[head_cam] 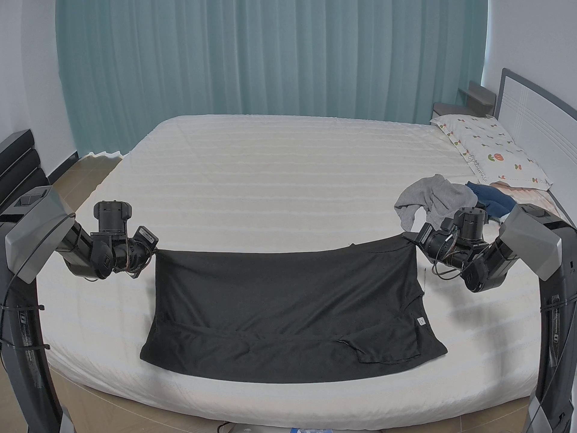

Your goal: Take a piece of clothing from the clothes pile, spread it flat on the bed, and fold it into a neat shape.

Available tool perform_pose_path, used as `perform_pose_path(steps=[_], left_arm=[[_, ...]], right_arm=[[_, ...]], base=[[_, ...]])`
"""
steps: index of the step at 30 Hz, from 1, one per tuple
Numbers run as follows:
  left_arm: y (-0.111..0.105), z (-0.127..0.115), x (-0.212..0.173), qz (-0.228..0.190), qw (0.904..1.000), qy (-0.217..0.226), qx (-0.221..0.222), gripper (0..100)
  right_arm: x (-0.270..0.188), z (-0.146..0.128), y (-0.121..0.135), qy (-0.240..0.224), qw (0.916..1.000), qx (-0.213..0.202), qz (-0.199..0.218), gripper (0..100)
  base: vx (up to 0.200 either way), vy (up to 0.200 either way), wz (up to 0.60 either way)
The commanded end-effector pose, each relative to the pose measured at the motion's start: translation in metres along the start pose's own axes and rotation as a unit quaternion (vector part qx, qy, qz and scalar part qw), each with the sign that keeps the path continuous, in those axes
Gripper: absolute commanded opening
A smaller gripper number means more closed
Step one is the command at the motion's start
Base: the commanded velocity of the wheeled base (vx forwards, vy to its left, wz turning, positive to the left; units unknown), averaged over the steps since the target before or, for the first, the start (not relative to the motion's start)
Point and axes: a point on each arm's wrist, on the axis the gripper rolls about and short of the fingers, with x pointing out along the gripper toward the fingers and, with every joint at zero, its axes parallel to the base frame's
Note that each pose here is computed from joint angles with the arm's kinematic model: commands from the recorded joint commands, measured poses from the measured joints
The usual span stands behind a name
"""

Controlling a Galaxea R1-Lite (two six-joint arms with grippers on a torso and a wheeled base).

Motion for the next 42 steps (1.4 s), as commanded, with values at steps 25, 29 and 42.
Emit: perform_pose_path(steps=[25,29,42], left_arm=[[0.026,-0.022,-0.022,0.052,0.9944,0.037,0.083,0],[0.031,-0.031,-0.029,0.063,0.992,0.053,0.096,0],[0.065,-0.058,-0.045,0.112,0.9742,0.111,0.162,0]], right_arm=[[-0.049,-0.02,-0.007,0.068,0.9973,-0.016,-0.019,0],[-0.061,-0.031,-0.011,0.097,0.9947,-0.028,-0.023,0],[-0.089,-0.067,-0.03,0.166,0.9809,-0.088,-0.049,0]], base=[[0.0,0.0,0.0],[0.0,0.0,0.0],[0.0,0.0,0.0]])
